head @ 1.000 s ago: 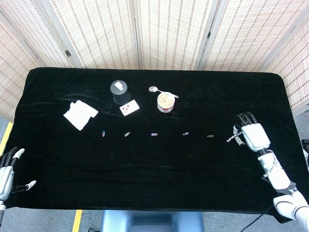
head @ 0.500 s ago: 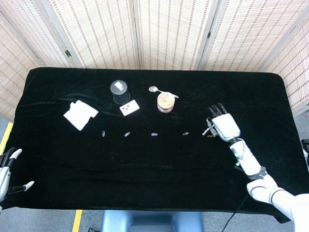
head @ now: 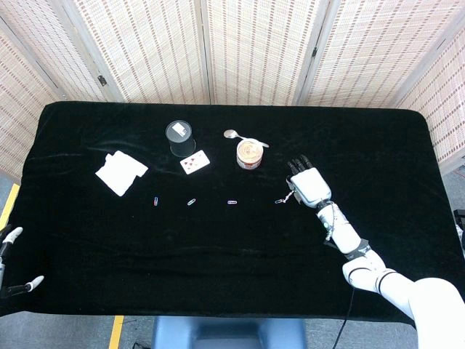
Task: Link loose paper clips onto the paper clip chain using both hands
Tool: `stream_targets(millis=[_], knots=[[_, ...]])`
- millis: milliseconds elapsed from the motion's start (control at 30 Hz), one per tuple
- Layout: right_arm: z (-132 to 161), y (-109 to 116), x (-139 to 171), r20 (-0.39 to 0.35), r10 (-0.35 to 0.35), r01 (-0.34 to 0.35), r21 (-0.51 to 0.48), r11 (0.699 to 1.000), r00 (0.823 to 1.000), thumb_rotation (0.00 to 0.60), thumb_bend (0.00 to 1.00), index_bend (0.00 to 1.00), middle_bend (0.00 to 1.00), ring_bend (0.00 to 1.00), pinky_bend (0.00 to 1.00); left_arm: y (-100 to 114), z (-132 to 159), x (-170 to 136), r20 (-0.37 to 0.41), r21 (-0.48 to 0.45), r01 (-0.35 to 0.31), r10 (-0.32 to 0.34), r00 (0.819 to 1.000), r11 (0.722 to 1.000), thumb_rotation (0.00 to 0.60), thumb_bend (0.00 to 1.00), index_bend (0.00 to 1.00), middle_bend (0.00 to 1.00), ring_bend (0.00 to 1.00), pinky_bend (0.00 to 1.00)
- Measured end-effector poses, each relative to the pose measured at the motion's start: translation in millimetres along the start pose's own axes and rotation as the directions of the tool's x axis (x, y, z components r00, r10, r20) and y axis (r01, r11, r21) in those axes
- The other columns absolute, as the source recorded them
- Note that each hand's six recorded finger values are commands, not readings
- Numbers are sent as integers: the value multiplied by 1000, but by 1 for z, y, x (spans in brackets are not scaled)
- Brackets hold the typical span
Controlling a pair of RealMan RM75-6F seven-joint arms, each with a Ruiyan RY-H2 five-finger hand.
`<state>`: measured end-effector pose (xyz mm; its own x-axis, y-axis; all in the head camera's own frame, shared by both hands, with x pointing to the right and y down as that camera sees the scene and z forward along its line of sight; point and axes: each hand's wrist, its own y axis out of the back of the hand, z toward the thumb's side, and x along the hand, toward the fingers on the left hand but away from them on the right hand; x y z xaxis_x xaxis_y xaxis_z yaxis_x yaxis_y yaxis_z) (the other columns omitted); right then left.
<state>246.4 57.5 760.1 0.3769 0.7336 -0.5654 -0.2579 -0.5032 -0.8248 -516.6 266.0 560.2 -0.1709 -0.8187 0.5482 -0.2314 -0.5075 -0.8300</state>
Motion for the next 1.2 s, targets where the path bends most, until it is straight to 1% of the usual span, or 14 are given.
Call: stream_targets(millis=[333,467,667,767,900,1067,1200], knots=[[2,-1,-6,2,2,-2,8,1000,1000,600,509,791,149,85,0,1,0,0,1,-1,-4,4,1000,1000,600,86,0,0,0,0],[6,1,-3,-12,-10,10,-31,999,1000,600,508,791,149,84,0,2,0,0,1,-4,-8,8,1000,1000,600,86,0,0,0,0],[21,14,10,-69,-67,58,-119,991,995,600,509,791,149,84,0,4,-2,0,-7,-12,-18,18,1000,1000,600,86,0,0,0,0],[36,21,20,-117,-96,77,-153,985,989,600,509,791,149,84,0,5,-1,-3,-1,-16,-26,26,1000,1000,600,86,0,0,0,0],[64,30,30,-190,-111,77,-180,981,975,600,509,791,146,82,0,7,-2,-5,-2,-24,-34,34,999,999,600,86,0,0,0,0],[102,40,34,-271,-116,79,-145,986,956,600,508,791,143,80,0,10,-2,-11,1,-31,-54,54,999,998,600,86,0,0,0,0],[142,43,29,-339,-95,61,-112,992,936,600,509,791,143,78,0,14,-5,-16,-1,-46,-71,71,997,996,600,86,0,0,0,0]])
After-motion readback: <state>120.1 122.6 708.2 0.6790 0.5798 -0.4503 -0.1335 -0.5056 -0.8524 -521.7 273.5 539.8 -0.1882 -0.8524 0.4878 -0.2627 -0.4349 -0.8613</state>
